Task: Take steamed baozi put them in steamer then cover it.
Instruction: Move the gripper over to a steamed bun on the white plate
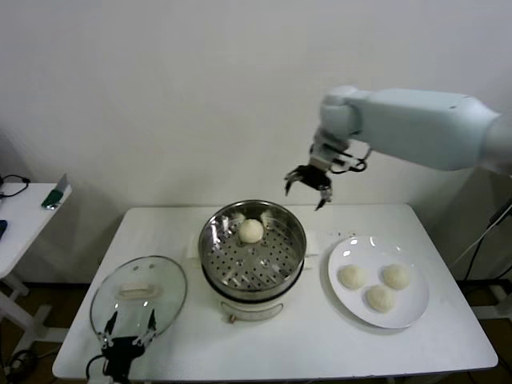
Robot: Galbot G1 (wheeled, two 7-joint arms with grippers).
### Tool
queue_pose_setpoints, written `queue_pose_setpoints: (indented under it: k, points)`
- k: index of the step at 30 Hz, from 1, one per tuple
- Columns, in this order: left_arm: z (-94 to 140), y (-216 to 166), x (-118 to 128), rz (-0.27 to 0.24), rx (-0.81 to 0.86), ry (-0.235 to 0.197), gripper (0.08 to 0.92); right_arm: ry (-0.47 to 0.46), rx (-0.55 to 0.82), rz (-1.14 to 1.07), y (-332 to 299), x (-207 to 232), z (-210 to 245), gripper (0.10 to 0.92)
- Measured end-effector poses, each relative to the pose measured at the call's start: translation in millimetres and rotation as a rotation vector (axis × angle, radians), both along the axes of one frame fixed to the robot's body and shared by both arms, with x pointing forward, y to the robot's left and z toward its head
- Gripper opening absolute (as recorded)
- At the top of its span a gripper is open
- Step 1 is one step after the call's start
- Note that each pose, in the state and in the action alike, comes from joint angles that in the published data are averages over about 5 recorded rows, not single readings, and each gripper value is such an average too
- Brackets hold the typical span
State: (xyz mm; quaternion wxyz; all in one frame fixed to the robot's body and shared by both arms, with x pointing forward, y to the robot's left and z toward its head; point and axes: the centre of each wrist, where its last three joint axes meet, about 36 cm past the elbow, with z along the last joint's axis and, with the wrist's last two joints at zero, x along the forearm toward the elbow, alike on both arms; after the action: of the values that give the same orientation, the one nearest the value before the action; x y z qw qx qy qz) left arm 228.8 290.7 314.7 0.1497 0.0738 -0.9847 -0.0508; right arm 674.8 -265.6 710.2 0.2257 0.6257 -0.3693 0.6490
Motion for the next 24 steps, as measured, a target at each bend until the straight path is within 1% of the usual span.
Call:
queue_pose_setpoints:
  k: [5,10,17,24]
  points:
    - [0.7,-1.3,2.1,0.003,-0.005,-0.007,0.823,0.045,0.022,-0.24,-50.7,-27.4,-38.3,0.823]
    - [2.6,-0.5,3.6,0.006,-0.004,-0.014,0.823,0.07,0.029,-0.41,-75.4,-49.2,-84.6,0.823]
    - [3.7,1.4,2.4,0.015,0.0,-0.015,0.823,0.071,0.027,-0.541,-79.7,-63.5,-144.6,0.823]
    - [1.9,1.4,0.8,0.019,0.0,-0.01,0.823,0.057,0.024,-0.606,-73.6,-62.4,-187.4,0.823]
